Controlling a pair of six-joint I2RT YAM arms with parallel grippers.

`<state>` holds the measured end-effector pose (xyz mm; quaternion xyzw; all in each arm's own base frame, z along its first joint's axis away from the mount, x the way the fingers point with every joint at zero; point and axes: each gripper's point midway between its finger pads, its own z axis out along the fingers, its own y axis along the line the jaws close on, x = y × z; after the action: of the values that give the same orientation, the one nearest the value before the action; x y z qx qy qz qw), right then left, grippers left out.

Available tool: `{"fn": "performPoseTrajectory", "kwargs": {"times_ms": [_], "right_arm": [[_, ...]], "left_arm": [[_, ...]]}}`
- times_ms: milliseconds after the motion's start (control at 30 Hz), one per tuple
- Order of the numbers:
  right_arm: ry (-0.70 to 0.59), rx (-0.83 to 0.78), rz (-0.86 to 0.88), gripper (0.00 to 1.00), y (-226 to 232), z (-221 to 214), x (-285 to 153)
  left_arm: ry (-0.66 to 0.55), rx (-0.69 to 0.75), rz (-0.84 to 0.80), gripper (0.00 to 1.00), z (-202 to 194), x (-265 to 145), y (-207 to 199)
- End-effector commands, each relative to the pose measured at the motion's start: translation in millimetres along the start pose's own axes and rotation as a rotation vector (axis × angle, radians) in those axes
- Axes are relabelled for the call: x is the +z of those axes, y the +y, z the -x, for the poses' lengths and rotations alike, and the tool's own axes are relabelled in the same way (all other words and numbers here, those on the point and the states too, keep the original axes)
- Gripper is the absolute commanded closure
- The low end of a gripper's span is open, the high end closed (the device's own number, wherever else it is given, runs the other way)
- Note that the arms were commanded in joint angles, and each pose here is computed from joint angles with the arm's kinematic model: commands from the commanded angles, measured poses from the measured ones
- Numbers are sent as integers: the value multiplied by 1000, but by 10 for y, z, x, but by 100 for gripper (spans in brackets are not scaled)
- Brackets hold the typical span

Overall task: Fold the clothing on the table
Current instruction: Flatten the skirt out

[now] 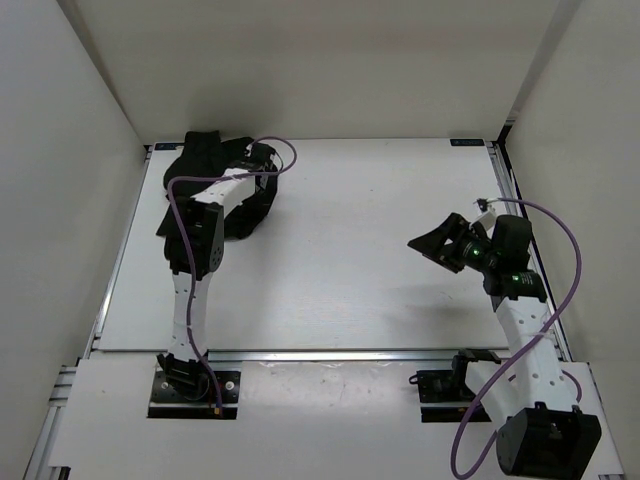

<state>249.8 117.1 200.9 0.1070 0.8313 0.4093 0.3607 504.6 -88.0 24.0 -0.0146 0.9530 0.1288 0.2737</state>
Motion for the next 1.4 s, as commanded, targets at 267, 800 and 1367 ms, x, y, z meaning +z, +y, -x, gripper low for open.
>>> {"fn": "performPoseTrajectory", "kwargs": {"times_ms": [267,800,1367], "right_arm": [[-1,10,41,27,-35,-1,99],[111,-45,93,26,94,77,451],[170,-78,-246,34,-495,372,747]], "left_arm": [[-73,178,-723,100,-296,-2170,-1380],[-95,-169,-796,20,-64,-2212,-537],[82,-91,-893,25,-599,-1572,-1571]]}}
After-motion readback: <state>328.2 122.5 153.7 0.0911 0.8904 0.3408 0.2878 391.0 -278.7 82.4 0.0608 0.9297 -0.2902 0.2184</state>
